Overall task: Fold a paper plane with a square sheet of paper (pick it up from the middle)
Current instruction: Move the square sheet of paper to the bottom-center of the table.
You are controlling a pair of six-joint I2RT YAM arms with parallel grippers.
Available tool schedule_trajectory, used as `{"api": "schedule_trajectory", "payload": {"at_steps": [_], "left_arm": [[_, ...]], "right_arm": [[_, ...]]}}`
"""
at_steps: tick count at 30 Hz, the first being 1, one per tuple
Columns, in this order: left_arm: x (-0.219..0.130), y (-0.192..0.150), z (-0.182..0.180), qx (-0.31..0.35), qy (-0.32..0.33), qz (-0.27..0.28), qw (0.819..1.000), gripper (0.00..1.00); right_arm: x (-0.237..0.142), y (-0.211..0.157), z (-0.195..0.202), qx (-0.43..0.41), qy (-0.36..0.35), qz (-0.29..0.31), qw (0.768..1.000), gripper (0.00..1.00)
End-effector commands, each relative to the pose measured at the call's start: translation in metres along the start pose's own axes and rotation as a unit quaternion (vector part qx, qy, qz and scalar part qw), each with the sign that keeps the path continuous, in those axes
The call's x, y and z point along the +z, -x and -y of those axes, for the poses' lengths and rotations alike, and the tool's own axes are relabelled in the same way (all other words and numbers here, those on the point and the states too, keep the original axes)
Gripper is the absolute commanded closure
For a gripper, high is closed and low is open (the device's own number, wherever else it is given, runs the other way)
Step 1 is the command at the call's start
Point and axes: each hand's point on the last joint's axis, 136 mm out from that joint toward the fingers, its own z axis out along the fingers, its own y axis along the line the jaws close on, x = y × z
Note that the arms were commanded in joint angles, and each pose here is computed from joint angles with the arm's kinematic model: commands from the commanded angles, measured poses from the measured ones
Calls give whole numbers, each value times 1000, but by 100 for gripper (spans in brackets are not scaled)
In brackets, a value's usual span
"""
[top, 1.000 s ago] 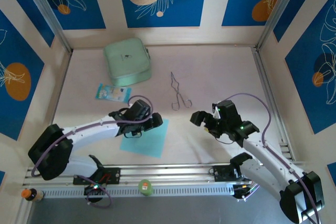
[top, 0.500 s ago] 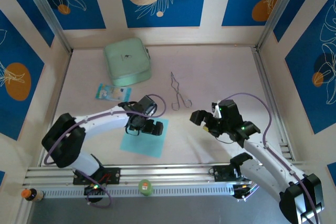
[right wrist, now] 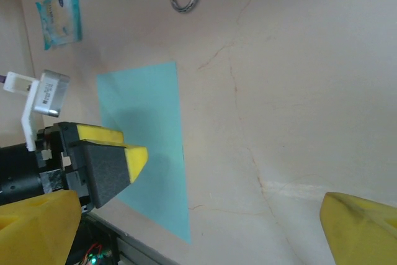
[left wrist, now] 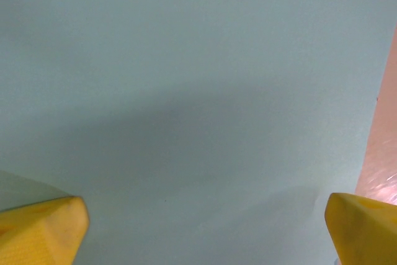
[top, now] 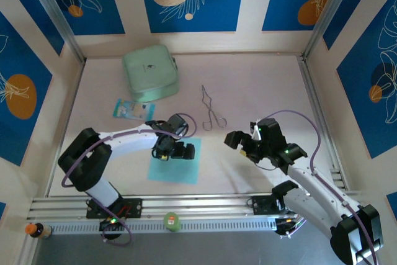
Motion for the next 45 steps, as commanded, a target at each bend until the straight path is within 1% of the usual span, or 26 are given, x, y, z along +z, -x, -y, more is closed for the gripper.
{"api": "schedule_trajectory", "payload": {"at_steps": [1, 5, 7, 9, 11, 14, 19, 22, 26, 34, 45], "left_arm": [[16, -5, 26, -47, -44, -17, 998, 1], [17, -3, 48, -43, -43, -2, 998, 1], [12, 0, 51, -31, -25, 10, 999, 1], [4, 4, 48, -18, -4, 23, 1000, 1], [-3, 7, 42, -8, 19, 31, 999, 1], [-11, 10, 32, 9, 55, 36, 998, 1], [-11, 9, 28, 31, 98, 18, 995, 2], [-6, 7, 28, 43, 122, 4, 992, 2], [3, 7, 34, 41, 117, -8, 992, 1], [12, 6, 40, 38, 110, -21, 993, 0], [22, 1, 34, 36, 134, -36, 990, 0]], "right_arm": [[-5, 0, 9, 18, -34, 5, 999, 1], [-10, 4, 10, 24, -41, 14, 999, 1], [-11, 6, 8, 40, -30, 15, 999, 1], [-13, 6, -1, 36, 9, 3, 999, 1], [-14, 7, -4, 33, 33, 1, 999, 1], [-15, 9, 6, 52, 22, 9, 998, 1], [-12, 4, 1, 48, 38, -5, 998, 1], [-10, 2, -1, 41, 23, -10, 999, 1], [-4, -1, -4, 27, 7, -22, 999, 1], [4, -6, -3, 29, -1, -34, 999, 1], [3, -6, 0, 32, -8, -34, 999, 1]]}}
